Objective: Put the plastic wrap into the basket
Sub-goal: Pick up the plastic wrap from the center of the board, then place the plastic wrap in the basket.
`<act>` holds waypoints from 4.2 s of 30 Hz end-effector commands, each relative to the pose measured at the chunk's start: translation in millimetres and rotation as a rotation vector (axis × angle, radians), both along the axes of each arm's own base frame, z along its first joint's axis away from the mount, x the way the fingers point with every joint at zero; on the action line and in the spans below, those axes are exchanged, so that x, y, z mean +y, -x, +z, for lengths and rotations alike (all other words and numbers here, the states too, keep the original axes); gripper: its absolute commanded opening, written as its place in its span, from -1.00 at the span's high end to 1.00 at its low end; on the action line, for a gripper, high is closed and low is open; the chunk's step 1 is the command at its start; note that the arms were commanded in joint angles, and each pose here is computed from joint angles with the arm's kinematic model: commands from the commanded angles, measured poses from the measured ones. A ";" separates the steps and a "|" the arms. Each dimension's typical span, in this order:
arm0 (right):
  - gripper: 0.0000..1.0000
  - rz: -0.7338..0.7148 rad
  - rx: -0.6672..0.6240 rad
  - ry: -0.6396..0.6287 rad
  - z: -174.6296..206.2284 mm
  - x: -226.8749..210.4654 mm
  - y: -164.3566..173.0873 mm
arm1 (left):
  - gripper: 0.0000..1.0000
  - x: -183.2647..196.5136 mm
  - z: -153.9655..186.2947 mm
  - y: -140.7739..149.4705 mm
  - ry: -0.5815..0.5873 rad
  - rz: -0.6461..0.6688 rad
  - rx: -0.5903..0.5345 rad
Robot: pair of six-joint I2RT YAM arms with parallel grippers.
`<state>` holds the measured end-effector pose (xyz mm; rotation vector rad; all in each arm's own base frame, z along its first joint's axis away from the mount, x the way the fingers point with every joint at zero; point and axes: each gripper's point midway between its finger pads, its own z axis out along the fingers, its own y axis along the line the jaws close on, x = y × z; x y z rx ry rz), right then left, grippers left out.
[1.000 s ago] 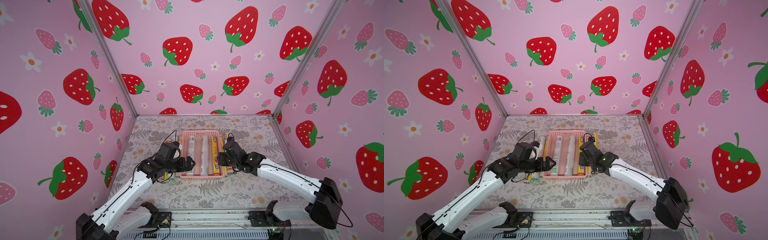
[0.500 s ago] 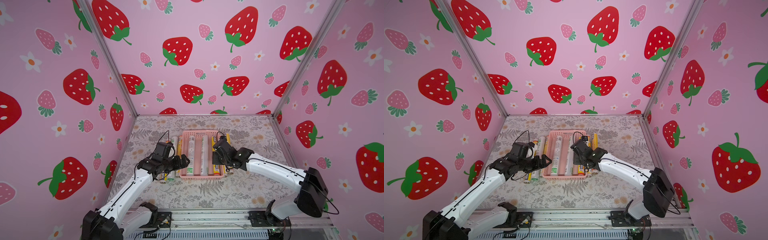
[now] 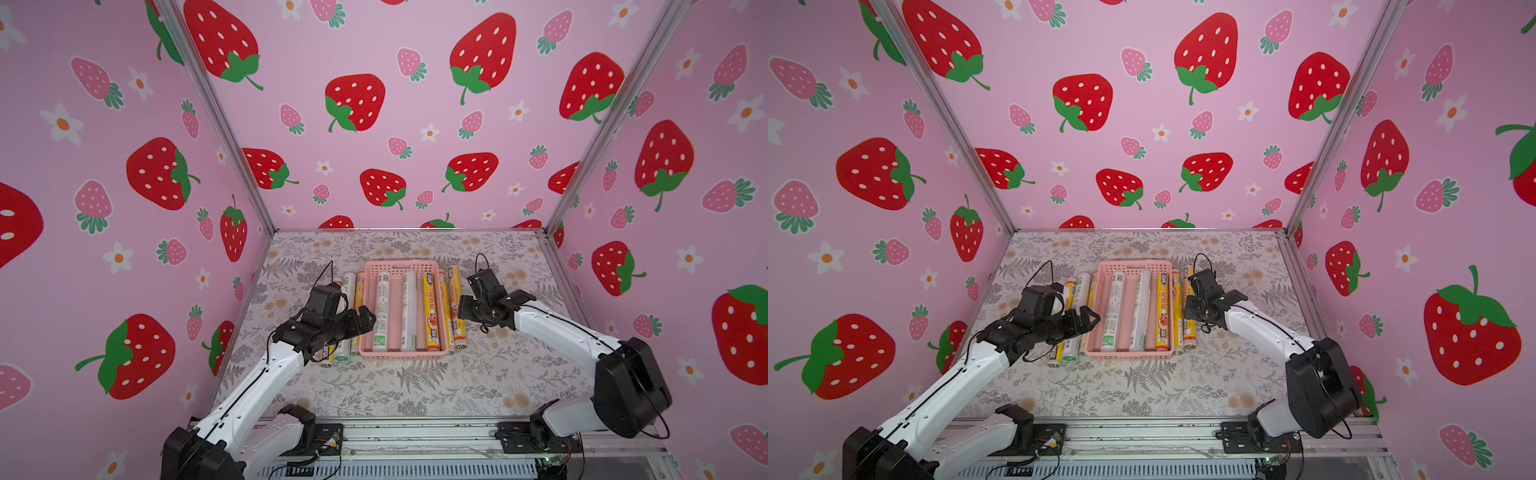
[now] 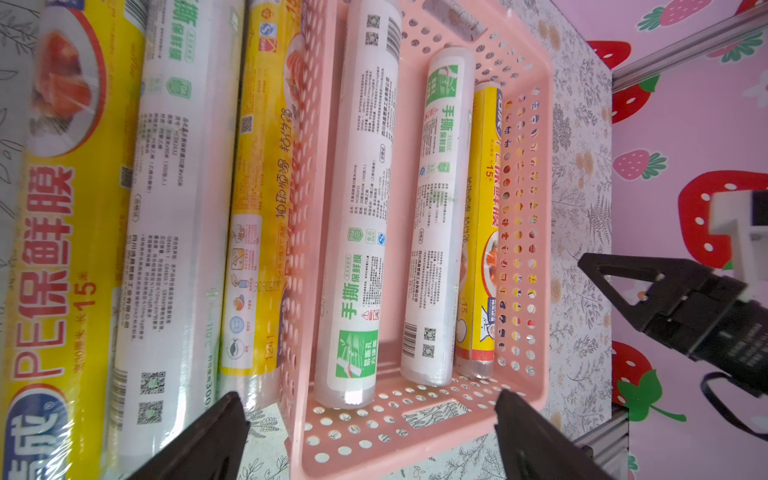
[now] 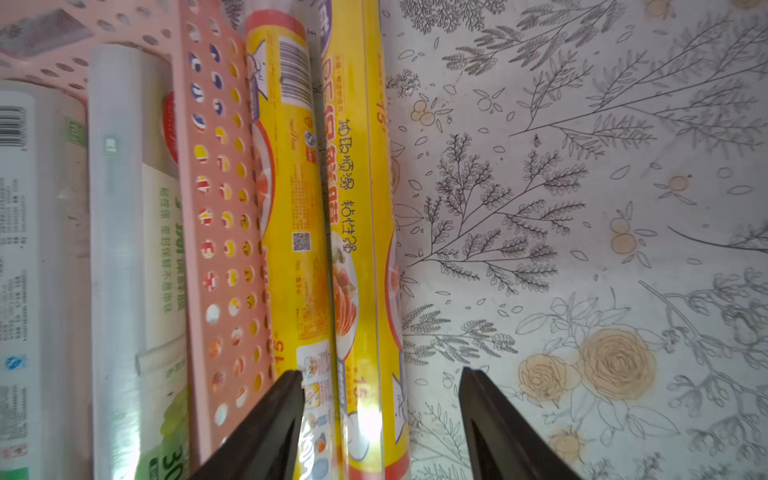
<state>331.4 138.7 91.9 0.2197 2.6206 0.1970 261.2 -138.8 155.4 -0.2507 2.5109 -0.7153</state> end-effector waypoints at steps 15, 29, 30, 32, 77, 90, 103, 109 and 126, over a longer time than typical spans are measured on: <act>-0.28 -0.006 0.069 0.040 -57.6 1.6 -27.6 | -0.98 9.8 1.2 -1.1 -0.047 0.026 -0.012; 0.16 -0.062 0.066 0.100 -64.3 -14.2 -23.3 | -0.98 16.5 16.3 -1.6 -0.075 0.040 -0.051; 0.20 -0.060 0.055 0.101 -59.2 -15.0 -23.1 | -0.99 16.6 20.8 -0.8 -0.075 0.036 -0.060; 0.27 -0.059 0.034 0.108 -47.8 -17.9 -22.1 | -0.99 17.6 26.9 1.7 -0.074 0.035 -0.068; 0.41 0.096 -0.115 -0.096 32.6 219.3 13.3 | -0.99 6.2 23.6 11.5 0.065 0.038 -0.082; 0.41 0.091 -0.104 -0.030 2.2 231.6 2.6 | -0.99 13.7 31.9 19.2 0.034 0.039 -0.106; 0.23 0.105 -0.035 0.009 -33.0 238.4 10.7 | -0.99 11.9 27.8 13.2 0.040 0.051 -0.094; 0.01 0.107 -0.019 0.012 -39.7 237.8 14.2 | -0.99 18.2 19.5 15.5 0.016 0.077 -0.080; -0.17 0.180 -0.176 -0.019 38.1 225.1 12.1 | -0.99 48.4 7.8 31.8 -0.128 0.146 -0.034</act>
